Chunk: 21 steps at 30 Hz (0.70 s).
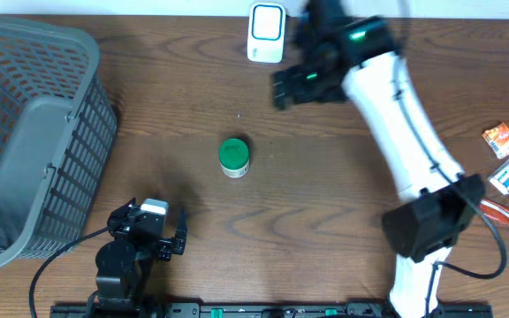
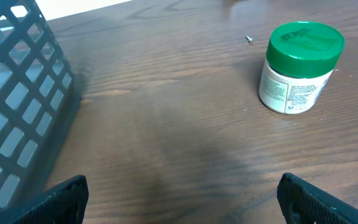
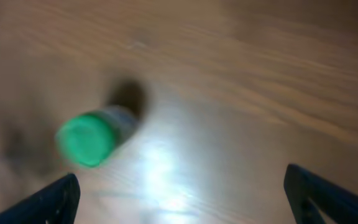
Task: Scan the item barcode
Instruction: 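Reach the right gripper over the green-lidded jar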
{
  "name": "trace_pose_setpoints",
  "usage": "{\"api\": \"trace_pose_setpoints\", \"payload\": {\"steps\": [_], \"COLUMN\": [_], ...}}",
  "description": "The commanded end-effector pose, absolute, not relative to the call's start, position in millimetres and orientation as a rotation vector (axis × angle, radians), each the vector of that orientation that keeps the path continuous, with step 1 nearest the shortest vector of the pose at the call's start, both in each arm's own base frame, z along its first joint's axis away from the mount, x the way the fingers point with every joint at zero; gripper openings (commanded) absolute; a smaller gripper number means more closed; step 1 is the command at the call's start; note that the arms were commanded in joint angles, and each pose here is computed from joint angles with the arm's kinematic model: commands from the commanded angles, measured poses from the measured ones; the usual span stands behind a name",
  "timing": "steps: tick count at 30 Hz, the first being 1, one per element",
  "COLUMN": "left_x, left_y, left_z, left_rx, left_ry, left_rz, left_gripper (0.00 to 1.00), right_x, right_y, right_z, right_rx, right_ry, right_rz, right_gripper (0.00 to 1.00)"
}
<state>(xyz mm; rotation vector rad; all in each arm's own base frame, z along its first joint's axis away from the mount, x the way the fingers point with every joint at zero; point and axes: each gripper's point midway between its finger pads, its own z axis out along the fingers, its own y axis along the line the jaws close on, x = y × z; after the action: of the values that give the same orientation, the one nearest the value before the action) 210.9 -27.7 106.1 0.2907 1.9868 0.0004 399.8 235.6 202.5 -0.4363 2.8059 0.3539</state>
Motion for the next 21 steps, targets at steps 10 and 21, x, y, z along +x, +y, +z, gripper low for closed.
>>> {"api": "trace_pose_setpoints", "payload": {"steps": [10,21], "left_x": [209,209], "left_y": [-28,-28], "left_z": [99,99], "left_rx": [0.286,0.286], "left_ry": [2.007,2.007], "left_rz": [-0.013,-0.013], "left_gripper": [0.98,0.98], "right_x": [361,359], "right_y": [322,333], "right_z": [151,85], "right_rx": [-0.745,-0.807], "right_ry": [2.832,2.933], "right_rz": [0.337,0.245], "right_gripper": [0.99,0.99]}}
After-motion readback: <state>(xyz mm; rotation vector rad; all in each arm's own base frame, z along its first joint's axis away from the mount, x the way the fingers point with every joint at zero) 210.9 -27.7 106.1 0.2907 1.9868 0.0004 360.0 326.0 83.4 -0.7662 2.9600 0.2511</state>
